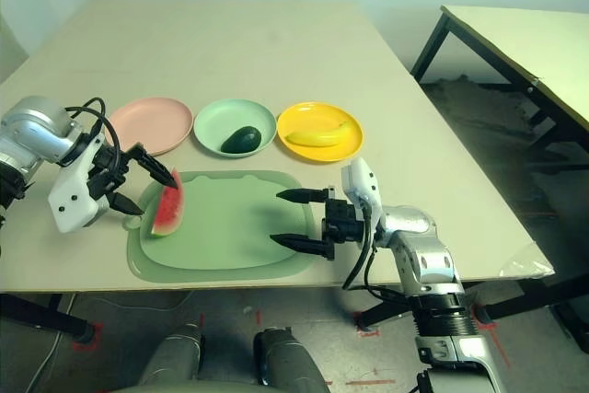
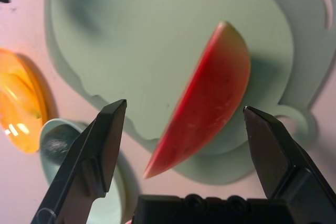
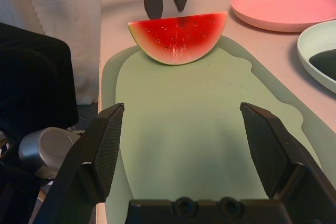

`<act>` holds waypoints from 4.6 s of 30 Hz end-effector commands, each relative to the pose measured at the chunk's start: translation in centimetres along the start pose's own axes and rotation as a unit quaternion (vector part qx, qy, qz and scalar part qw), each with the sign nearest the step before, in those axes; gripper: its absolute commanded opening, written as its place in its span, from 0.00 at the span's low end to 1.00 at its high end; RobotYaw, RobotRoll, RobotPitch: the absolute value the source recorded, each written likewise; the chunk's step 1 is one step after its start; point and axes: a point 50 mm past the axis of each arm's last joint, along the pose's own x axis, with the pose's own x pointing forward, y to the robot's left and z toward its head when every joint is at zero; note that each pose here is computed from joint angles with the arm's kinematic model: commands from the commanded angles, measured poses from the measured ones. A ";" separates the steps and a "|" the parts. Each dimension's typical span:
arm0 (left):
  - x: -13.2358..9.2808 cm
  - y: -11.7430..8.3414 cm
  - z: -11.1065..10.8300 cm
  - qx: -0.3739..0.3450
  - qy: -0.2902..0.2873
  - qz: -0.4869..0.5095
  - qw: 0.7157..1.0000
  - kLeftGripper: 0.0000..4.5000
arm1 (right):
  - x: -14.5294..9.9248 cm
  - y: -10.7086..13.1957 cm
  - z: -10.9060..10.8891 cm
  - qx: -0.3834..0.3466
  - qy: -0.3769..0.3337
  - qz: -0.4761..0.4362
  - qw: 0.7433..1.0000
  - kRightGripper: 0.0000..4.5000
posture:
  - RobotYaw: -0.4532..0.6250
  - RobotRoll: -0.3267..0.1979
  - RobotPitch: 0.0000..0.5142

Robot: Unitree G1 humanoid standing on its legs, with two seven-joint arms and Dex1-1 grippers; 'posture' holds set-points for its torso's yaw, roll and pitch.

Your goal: Place the fruits into color-matched plates.

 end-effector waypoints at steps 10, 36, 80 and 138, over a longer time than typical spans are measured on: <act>2.2 0.6 -0.8 0.008 0.003 -0.018 1.000 1.00 | -0.9 0.3 0.8 -0.009 0.017 0.002 1.000 0.99 | 0.45 0.62 0.19; 1.3 0.7 -2.3 -0.116 0.021 -0.025 0.993 0.46 | 0.2 0.9 1.0 -0.044 0.018 0.006 0.999 1.00 | 0.44 0.62 0.18; -0.9 -2.1 -9.6 -0.327 0.426 0.119 0.835 1.00 | 2.8 1.7 0.6 -0.048 0.000 -0.200 0.979 1.00 | 0.37 0.62 0.23; -0.6 -17.9 -0.4 -0.643 0.230 0.638 0.355 1.00 | -16.0 -4.9 -5.0 -0.036 0.072 -0.591 0.803 1.00 | 0.49 0.62 0.19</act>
